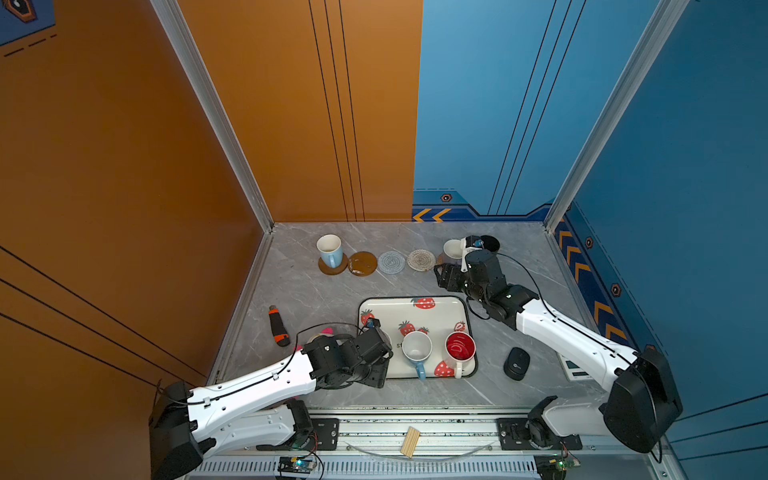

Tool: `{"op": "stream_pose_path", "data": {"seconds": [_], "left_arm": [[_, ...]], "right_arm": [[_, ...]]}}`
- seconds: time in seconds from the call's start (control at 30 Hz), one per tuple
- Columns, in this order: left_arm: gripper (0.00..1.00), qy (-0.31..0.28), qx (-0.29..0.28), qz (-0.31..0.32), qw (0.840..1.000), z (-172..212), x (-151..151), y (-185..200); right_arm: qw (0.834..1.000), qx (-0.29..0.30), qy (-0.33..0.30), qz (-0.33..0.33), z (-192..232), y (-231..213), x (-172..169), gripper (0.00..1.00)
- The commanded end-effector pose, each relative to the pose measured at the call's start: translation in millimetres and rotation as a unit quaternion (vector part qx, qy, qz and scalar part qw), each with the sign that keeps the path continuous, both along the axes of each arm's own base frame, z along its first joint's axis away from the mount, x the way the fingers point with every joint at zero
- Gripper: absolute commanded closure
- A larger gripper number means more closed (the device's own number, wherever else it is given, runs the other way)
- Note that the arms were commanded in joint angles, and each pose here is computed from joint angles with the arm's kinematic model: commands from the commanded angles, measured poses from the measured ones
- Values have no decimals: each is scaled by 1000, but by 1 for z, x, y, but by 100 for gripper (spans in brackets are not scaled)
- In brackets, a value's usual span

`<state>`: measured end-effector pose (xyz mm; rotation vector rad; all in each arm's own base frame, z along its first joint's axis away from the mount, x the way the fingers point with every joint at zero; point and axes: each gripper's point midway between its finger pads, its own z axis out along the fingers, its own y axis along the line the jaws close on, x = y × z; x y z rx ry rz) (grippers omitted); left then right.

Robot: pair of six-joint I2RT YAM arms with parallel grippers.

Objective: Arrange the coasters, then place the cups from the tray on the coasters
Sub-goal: 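Move the left gripper over the speckled white mug on the tray, then lower the left gripper onto the speckled white mug, grasp and lift it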

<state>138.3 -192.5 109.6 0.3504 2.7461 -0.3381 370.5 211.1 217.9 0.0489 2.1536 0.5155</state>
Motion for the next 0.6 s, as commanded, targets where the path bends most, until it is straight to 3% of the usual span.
{"op": "stream_pose_path", "data": {"seconds": [0.0,0.3,0.57], "left_arm": [[31,-4,10,9,1000,-6,1,2],[40,15,34,6,999,-19,1,0],[55,17,45,12,999,-29,3,1]], "right_arm": [[1000,8,2,0,-2,2,3,24],[1000,9,4,2,-3,2,4,24],[1000,8,9,5,-6,4,6,24]]}}
